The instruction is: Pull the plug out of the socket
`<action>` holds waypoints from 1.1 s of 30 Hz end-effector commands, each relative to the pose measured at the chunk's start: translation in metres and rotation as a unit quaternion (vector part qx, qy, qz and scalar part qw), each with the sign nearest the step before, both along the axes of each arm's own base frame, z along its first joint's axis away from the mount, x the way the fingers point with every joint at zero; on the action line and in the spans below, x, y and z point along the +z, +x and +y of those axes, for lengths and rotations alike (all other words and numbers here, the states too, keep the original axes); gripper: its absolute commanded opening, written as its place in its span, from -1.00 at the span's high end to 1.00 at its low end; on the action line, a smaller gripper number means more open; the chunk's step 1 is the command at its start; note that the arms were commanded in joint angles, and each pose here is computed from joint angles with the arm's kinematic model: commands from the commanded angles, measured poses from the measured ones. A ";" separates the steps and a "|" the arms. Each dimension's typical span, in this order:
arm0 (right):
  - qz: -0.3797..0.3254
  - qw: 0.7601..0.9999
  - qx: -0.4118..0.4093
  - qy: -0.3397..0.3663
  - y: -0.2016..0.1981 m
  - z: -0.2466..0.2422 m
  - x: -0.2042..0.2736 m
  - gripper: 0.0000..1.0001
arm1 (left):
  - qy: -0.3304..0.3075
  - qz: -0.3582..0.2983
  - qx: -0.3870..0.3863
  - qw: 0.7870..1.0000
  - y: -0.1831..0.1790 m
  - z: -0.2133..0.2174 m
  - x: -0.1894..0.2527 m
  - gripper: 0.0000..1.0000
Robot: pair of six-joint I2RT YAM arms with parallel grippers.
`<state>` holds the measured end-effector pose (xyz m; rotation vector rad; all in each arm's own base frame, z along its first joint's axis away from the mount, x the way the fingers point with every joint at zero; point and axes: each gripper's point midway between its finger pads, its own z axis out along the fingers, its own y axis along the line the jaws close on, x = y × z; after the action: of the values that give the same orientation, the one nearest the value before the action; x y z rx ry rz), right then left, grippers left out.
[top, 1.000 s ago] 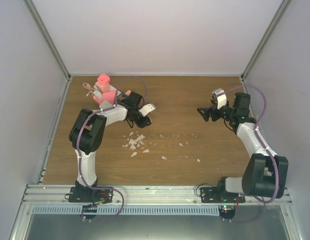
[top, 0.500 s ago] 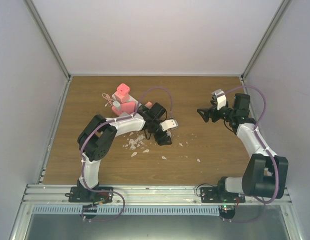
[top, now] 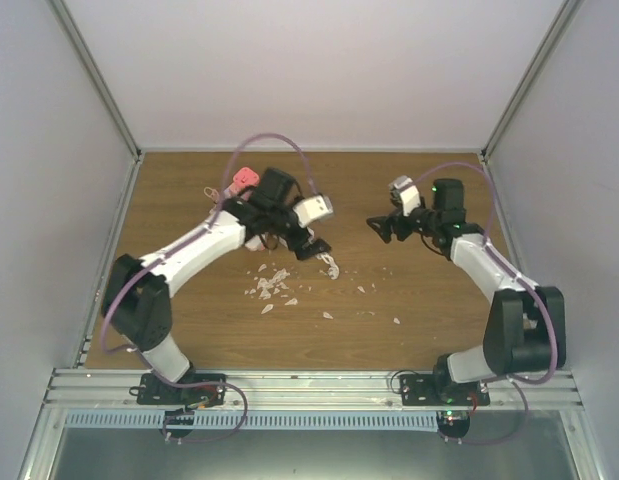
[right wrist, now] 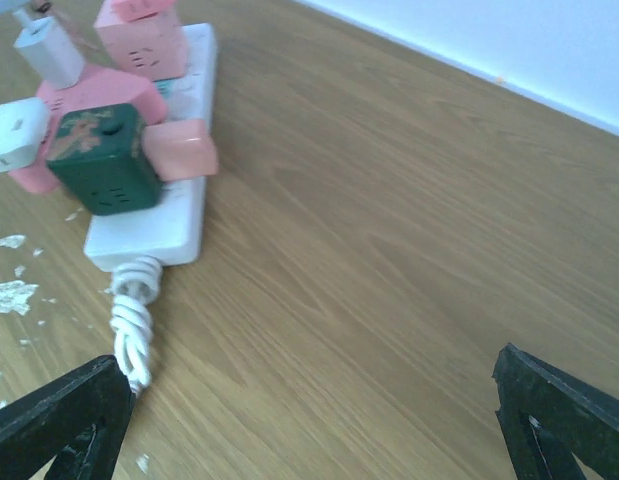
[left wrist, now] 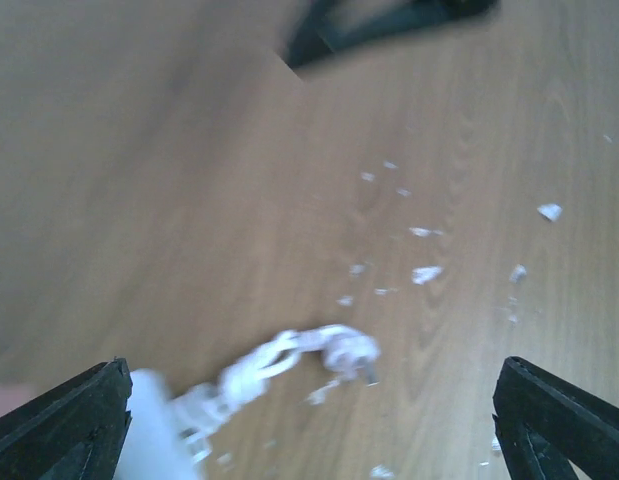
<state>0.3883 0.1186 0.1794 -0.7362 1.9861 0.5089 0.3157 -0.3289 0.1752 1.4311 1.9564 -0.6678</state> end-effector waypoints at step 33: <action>-0.006 0.980 0.124 -0.158 0.031 0.222 -0.131 -0.98 | -0.205 -0.053 0.424 0.880 0.079 0.248 0.095 -0.98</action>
<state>0.4029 0.3267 0.0455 -1.2299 2.0504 0.3802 0.3900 -0.0854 0.2522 0.2868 2.0206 -0.5254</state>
